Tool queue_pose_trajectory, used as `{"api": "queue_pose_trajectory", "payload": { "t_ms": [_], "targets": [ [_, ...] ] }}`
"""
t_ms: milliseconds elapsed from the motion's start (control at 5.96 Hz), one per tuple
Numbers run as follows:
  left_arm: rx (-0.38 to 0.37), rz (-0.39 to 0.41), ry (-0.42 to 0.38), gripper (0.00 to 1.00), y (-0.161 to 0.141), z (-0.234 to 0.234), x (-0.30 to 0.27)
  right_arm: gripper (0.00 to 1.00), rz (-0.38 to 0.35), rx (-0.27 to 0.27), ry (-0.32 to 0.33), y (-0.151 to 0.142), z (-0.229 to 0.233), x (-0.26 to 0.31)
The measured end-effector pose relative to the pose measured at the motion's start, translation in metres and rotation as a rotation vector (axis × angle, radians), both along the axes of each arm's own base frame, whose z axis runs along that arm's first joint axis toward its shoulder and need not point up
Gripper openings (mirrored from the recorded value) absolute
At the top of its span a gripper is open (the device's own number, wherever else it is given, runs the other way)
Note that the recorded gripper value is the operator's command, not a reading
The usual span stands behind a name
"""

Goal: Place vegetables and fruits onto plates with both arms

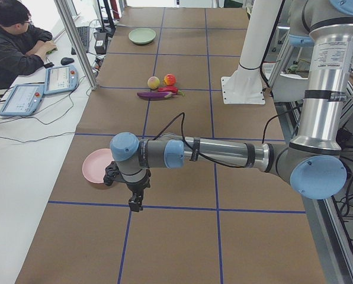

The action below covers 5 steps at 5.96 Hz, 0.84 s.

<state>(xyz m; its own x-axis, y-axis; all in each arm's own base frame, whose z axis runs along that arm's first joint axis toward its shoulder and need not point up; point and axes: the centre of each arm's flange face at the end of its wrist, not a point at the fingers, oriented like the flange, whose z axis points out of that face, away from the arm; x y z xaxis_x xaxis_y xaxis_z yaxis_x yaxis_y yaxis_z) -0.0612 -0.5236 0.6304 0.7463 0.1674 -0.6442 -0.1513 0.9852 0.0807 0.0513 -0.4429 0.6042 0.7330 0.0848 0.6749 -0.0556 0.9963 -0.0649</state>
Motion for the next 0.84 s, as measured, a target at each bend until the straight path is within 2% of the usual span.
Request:
{"api": "queue_pose_trajectory", "payload": {
  "t_ms": [503,839],
  "targets": [
    [0.029,0.001,-0.002,1.0,-0.011,-0.016,0.001,1.0,-0.004,0.006,-0.006,-0.001,-0.001,-0.001],
    [0.079,0.005,0.001,1.0,-0.036,-0.064,0.004,1.0,-0.005,0.015,-0.01,-0.005,-0.006,-0.001]
  ]
}}
